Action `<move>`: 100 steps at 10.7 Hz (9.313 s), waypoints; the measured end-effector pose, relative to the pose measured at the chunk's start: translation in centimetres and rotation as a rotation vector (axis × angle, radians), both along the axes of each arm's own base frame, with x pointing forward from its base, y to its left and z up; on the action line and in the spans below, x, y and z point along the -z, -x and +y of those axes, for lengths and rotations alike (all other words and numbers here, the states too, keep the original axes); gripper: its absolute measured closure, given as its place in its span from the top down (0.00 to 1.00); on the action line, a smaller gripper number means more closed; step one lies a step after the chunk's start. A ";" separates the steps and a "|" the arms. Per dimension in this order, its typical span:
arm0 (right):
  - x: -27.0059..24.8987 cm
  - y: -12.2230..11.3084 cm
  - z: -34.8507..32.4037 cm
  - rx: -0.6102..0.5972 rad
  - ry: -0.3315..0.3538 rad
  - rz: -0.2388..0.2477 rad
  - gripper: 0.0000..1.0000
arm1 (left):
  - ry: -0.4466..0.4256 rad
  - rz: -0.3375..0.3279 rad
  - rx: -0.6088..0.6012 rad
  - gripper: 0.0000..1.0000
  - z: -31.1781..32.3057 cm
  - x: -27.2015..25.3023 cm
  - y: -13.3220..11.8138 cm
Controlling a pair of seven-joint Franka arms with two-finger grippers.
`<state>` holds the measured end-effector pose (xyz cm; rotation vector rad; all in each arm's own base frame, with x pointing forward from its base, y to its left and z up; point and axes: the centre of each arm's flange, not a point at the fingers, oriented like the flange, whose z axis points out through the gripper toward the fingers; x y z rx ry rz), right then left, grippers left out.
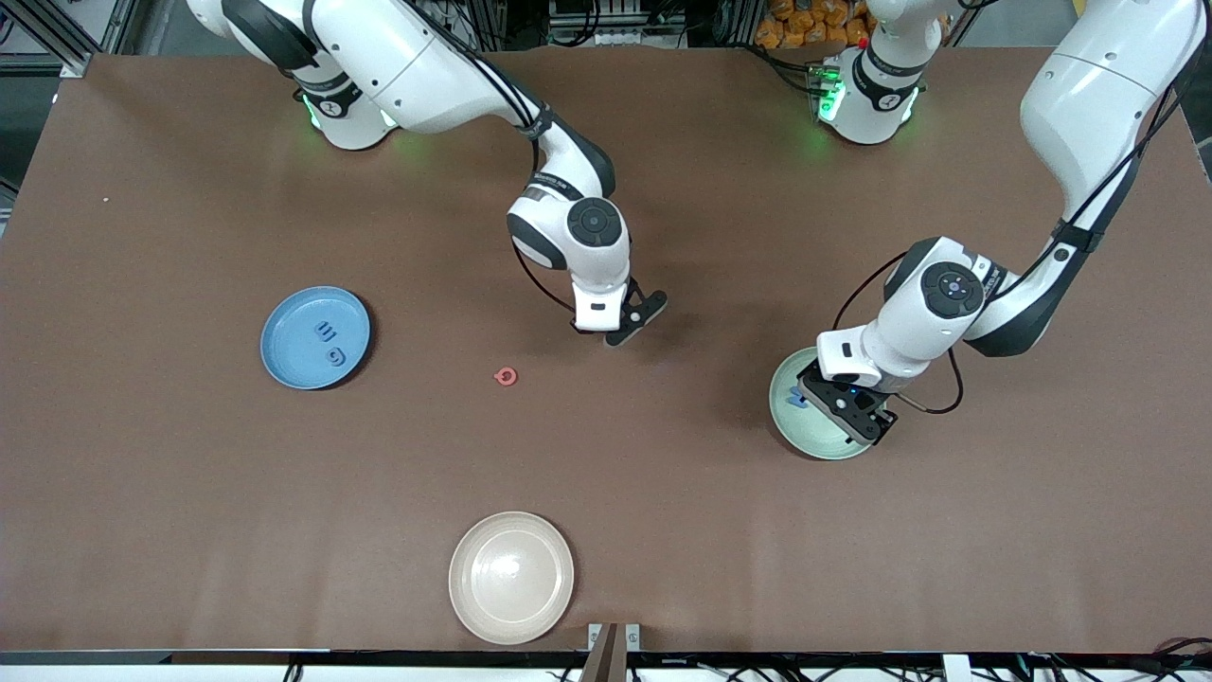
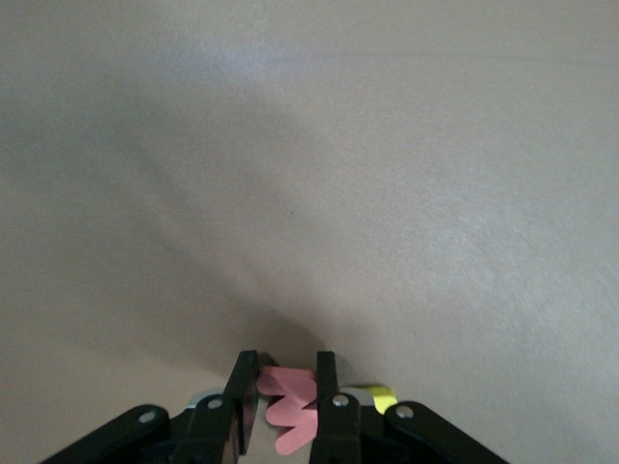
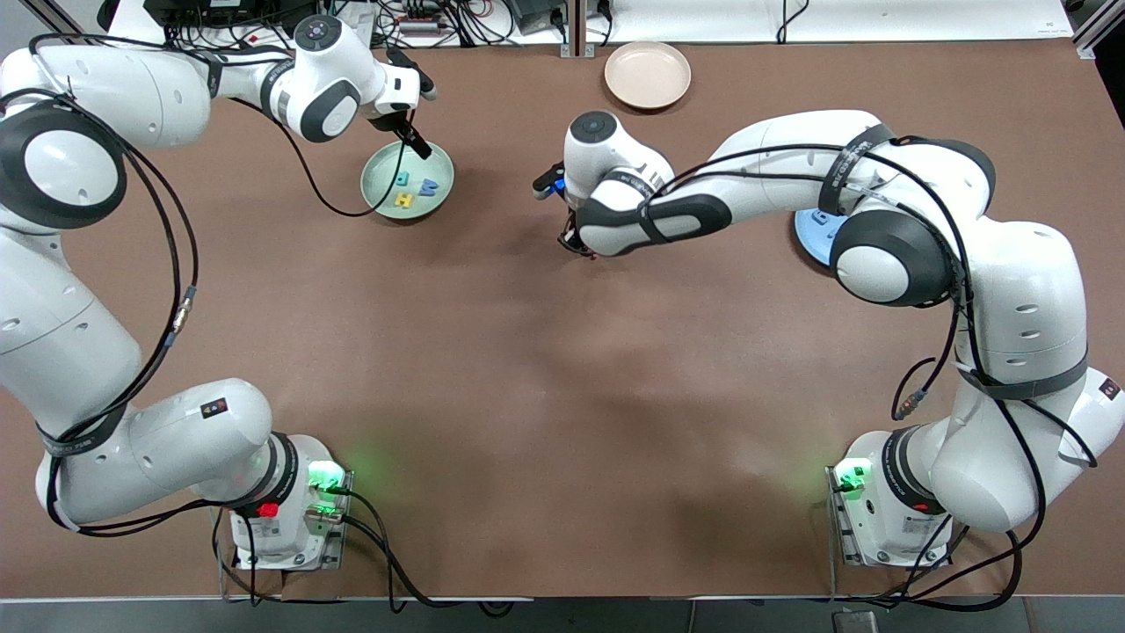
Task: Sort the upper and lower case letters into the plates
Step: 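Grasp the pink m among the letters with the right gripper, then drop the pink m into the blue plate while the left gripper reaches letters, then grasp the pink Q with the left gripper and lift it, then carry the Q over the green plate and open the left gripper, then reach the right gripper down to the yellow u, then grasp the yellow u with the right gripper while the left gripper withdraws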
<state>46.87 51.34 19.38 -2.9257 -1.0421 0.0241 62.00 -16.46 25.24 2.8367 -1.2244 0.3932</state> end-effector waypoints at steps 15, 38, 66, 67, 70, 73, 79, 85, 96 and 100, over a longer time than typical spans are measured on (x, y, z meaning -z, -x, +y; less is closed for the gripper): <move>-13.0 -13.4 -45.4 0.344 0.135 0.425 0.28 | 0.184 -0.275 0.102 0.97 -33.0 -4.3 3.8; -8.2 -11.5 -54.6 0.369 0.102 0.346 1.00 | 0.500 -0.258 0.003 0.80 -46.0 12.2 14.3; -8.8 -1.4 -6.5 1.043 0.067 0.166 0.99 | 0.184 -0.156 -0.122 0.36 0.2 2.8 4.4; -7.6 -1.0 -5.9 1.111 0.075 0.167 0.97 | 0.165 -0.161 -0.108 0.36 3.0 3.2 4.1; -6.0 -1.0 -4.9 1.321 0.042 0.151 0.84 | 0.161 -0.153 -0.089 0.36 4.0 4.0 4.1; -3.9 -0.3 -3.7 1.382 0.028 0.127 0.77 | 0.168 -0.149 -0.076 0.36 3.1 4.1 4.3; 0.1 0.1 -3.5 1.366 0.044 0.066 0.69 | 0.123 -0.161 -0.030 1.00 7.4 5.3 3.9; 0.9 -0.2 -3.7 1.371 0.053 0.062 0.52 | 0.120 -0.084 -0.245 1.00 6.4 2.6 1.5; 1.2 -0.7 -3.8 1.376 0.049 0.059 0.26 | -0.131 0.182 -0.566 1.00 5.6 -16.3 -1.5; -2.9 -5.7 -8.2 1.268 0.090 0.063 0.26 | -0.122 0.248 -0.618 1.00 8.8 -21.7 0.2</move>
